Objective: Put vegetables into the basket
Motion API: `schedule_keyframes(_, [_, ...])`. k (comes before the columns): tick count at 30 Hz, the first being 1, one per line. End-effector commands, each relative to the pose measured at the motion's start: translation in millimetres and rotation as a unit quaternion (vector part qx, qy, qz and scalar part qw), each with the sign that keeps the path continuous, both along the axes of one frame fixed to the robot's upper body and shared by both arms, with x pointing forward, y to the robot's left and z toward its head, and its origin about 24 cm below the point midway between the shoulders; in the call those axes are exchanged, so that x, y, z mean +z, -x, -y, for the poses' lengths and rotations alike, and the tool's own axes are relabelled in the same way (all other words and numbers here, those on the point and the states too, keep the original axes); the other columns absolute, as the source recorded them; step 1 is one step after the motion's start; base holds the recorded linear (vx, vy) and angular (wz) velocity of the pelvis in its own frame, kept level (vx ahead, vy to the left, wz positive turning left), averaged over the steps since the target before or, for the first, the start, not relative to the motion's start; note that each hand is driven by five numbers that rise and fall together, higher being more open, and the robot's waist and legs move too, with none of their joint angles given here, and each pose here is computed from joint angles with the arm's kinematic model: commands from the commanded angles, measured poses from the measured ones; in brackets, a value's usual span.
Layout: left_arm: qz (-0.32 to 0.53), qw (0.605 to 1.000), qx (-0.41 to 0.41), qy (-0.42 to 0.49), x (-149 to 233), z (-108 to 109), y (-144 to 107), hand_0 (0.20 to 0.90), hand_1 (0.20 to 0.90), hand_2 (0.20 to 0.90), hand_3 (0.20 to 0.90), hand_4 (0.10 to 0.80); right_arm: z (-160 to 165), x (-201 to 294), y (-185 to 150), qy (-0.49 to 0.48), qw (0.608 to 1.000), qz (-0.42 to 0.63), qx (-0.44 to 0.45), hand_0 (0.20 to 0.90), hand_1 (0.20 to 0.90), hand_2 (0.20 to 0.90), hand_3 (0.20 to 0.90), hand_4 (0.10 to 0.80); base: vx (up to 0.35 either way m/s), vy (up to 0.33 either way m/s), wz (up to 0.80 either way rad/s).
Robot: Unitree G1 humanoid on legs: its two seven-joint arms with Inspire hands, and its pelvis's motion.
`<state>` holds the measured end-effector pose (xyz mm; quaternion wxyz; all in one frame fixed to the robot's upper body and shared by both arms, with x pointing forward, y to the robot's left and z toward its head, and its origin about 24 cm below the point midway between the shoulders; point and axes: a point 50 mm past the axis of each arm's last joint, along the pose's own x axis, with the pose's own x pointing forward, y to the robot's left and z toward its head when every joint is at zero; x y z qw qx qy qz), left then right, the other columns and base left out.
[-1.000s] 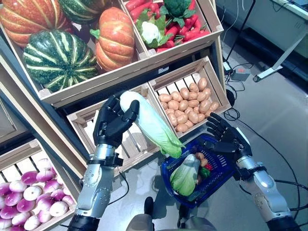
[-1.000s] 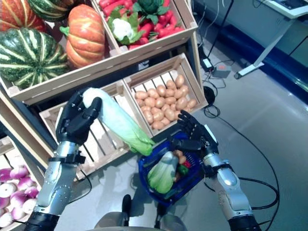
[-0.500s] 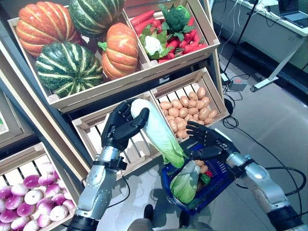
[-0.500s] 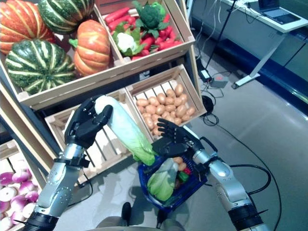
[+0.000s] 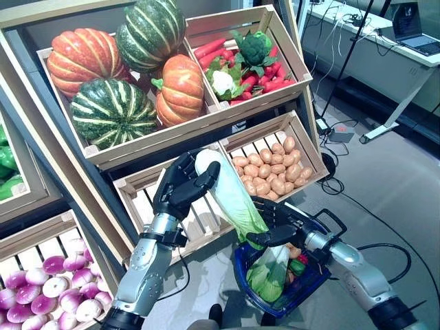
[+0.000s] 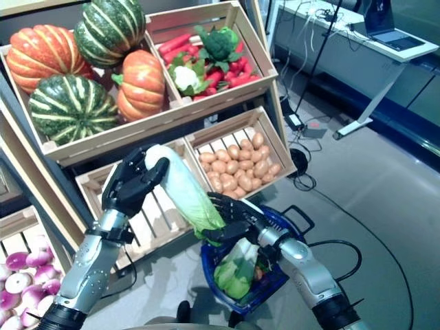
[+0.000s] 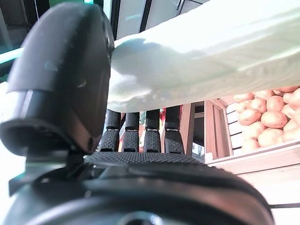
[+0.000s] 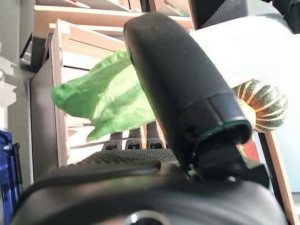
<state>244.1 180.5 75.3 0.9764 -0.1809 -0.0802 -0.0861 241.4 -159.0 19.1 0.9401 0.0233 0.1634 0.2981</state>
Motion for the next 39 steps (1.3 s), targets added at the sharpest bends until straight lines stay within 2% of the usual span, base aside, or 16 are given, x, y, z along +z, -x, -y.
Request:
schedule_keyframes(1, [0.104,0.994,-0.020,0.016,36.4,7.0,-12.4,0.300,0.300,0.300,0.300,0.400,-20.3,20.5,-18.7,-0.048,0.998,0.044,-0.012,0.900,0.900,0.900,0.900,0.800,-0.004,0.006,0.05])
schedule_keyframes(11, [0.100,0.994,-0.028,0.021,37.0,12.2,-13.4,0.300,0.300,0.300,0.300,0.400,-26.9,10.0,-21.7,-0.035,0.996,0.022,-0.077,0.900,0.900,0.900,0.900,0.800,0.001,0.003,0.03])
schedule_keyframes(16, [0.094,0.995,-0.039,0.025,37.9,14.7,-14.4,0.300,0.300,0.300,0.300,0.400,-34.2,11.7,-21.0,-0.041,0.998,0.018,-0.039,0.900,0.900,0.900,0.900,0.800,0.000,0.000,0.00])
schedule_keyframes(25, [0.072,0.989,-0.128,-0.002,27.4,26.4,-12.3,0.300,0.300,0.300,0.300,0.400,-40.3,17.7,-17.3,-0.069,0.996,0.022,0.047,0.900,0.900,0.900,0.900,0.800,0.000,0.000,0.00])
schedule_keyframes(26, [0.071,0.989,-0.130,-0.002,26.9,26.2,-11.9,0.300,0.300,0.300,0.300,0.400,-40.0,17.1,-16.8,-0.067,0.996,0.022,0.049,0.796,0.796,0.796,0.796,0.731,0.000,0.000,0.00])
schedule_keyframes(27, [0.071,0.989,-0.133,0.001,26.7,25.4,-11.8,0.300,0.300,0.300,0.300,0.400,-38.3,16.2,-16.7,-0.065,0.997,0.019,0.046,0.413,0.413,0.413,0.413,0.475,0.000,0.000,0.00])
schedule_keyframes(28, [0.070,0.988,-0.136,0.006,26.6,25.3,-11.8,0.300,0.300,0.300,0.300,0.400,-37.3,15.1,-16.6,-0.065,0.997,0.017,0.043,0.300,0.300,0.300,0.300,0.400,0.000,0.000,0.00])
schedule_keyframes(39, [0.077,0.986,-0.148,0.011,30.2,25.5,-12.3,0.300,0.300,0.300,0.300,0.400,-29.3,12.4,-16.0,-0.058,0.998,0.013,0.027,0.300,0.300,0.300,0.300,0.400,0.000,0.000,0.00])
